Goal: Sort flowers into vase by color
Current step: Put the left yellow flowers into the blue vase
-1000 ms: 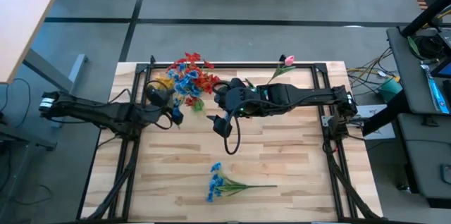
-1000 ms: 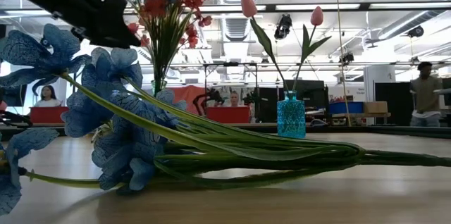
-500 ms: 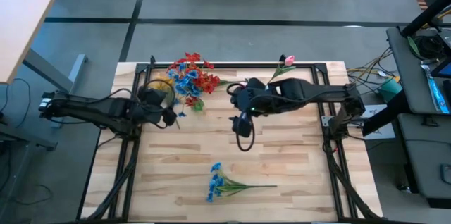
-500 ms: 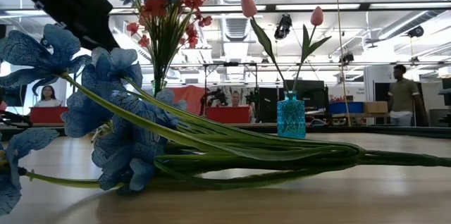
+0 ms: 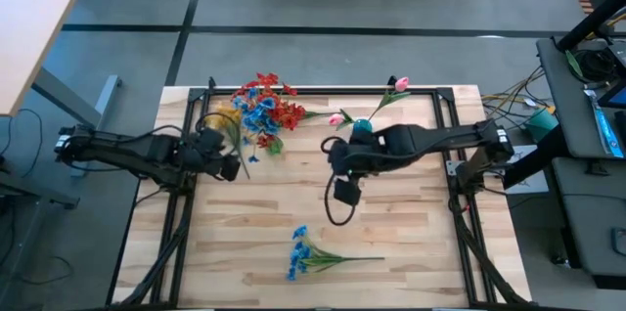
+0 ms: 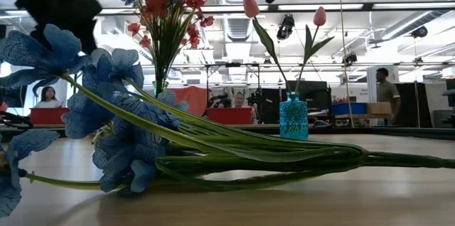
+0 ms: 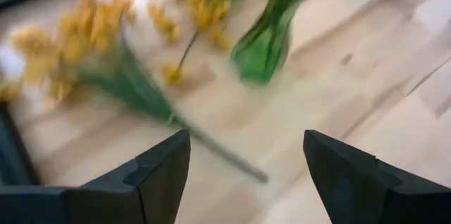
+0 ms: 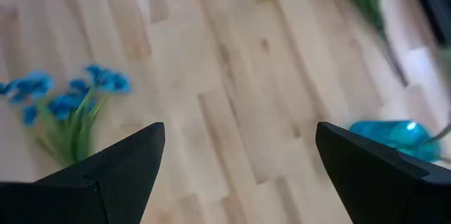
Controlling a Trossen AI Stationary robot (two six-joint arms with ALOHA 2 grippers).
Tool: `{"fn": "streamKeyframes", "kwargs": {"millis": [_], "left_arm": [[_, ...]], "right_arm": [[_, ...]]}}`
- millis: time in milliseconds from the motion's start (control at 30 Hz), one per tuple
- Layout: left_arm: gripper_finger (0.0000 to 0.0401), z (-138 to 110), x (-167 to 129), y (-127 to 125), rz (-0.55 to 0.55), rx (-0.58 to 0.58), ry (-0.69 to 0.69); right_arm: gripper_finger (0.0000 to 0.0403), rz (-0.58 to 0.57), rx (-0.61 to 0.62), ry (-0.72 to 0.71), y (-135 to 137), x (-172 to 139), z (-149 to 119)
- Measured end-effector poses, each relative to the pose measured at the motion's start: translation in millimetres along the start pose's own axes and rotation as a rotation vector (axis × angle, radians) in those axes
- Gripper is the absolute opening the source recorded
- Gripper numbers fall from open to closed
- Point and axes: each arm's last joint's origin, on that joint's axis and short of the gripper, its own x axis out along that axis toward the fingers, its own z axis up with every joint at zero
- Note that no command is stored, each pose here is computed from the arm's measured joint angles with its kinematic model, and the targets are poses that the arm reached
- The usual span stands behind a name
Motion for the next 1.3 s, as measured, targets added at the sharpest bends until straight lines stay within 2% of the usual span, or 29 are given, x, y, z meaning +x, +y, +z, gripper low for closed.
{"fn": "streamKeyframes", "kwargs": {"millis": [167,400,567,733,933,1167,1300], "left_arm": [[0.0260,-15.3,5.6,13.0,0.117,-0.131,0.081],[0.0260,-35.8,39.0,8.6,0.105,-0.261,0.016],[0.0259,-46.1,61.4,2.2,0.097,-0.317,-0.029],[0.0242,-48.9,78.1,-2.7,0.175,-0.323,-0.060],[0.0222,-57.5,95.6,-4.8,0.291,-0.311,-0.031],[0.0207,-65.7,117.8,-11.2,0.351,-0.309,-0.038],[0.0205,-70.9,127.8,-13.6,0.378,-0.287,-0.043]], "right_arm": [[0.0361,0.025,0.046,0.015,6.3,-7.5,-16.3],[0.0361,0.058,0.040,-0.015,11.7,-25.8,-33.0],[0.0361,0.079,0.009,-0.052,14.5,-32.6,-34.2],[0.0361,0.080,-0.037,-0.060,14.1,-33.5,-33.9],[0.0361,0.085,-0.056,-0.047,18.2,-34.4,-37.3],[0.0361,0.014,-0.017,0.022,26.4,-53.5,-71.1],[0.0361,0.041,-0.032,-0.008,37.3,-53.9,-89.4]]}}
